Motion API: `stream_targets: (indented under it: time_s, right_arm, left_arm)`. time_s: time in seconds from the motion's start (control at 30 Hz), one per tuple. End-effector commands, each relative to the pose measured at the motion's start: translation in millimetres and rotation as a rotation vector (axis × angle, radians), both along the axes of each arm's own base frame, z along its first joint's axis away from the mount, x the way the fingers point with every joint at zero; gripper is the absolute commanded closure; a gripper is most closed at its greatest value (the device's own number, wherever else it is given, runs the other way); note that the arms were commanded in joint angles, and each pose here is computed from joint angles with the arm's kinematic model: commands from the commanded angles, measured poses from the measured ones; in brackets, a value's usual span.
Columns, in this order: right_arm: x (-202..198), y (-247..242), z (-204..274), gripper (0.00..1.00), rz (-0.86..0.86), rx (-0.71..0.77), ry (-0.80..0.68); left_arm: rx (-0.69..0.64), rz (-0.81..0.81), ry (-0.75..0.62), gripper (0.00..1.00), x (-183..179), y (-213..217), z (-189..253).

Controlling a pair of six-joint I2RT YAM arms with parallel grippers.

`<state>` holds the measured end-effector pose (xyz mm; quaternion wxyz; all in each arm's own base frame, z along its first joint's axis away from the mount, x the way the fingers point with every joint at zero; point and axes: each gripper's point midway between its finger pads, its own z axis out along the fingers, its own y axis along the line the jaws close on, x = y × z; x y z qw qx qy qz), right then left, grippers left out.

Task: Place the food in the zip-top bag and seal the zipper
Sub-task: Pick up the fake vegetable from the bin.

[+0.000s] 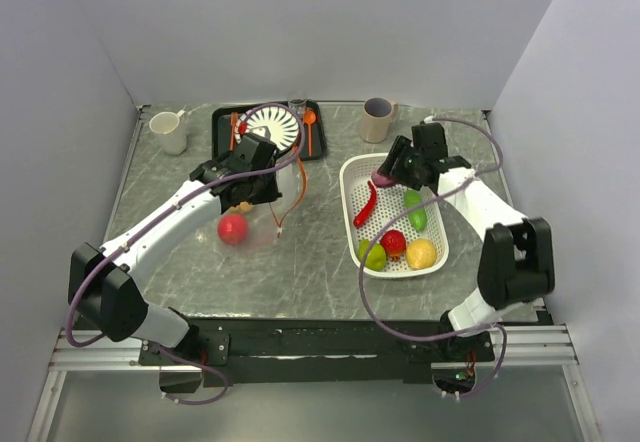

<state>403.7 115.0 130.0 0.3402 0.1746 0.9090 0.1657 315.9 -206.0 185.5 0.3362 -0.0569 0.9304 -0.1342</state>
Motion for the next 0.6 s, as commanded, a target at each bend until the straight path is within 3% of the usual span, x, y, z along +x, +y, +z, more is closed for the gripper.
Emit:
stream_targets:
  time_s: [0.0,0.33,0.57]
  right_arm:
    - [-11.2,36.0,48.1,0.8,0.105,0.115,-0.127]
    - [-48.0,118.1,119.8,0.8,0.33,0.268,-0.25]
    - [-66.4,151.4,138.5,0.79,0.431,0.341,-0.277]
  left_arm:
    - [-0.05,-0.028,-0.044,0.99,0.5,-11.2,15.4]
    - [-0.064,-0.07,-0.029,0.99,-2.4,-34.2,12.3]
    - [-0.065,-0.088,-0.03,0.99,-4.0,-42.8,12.6]
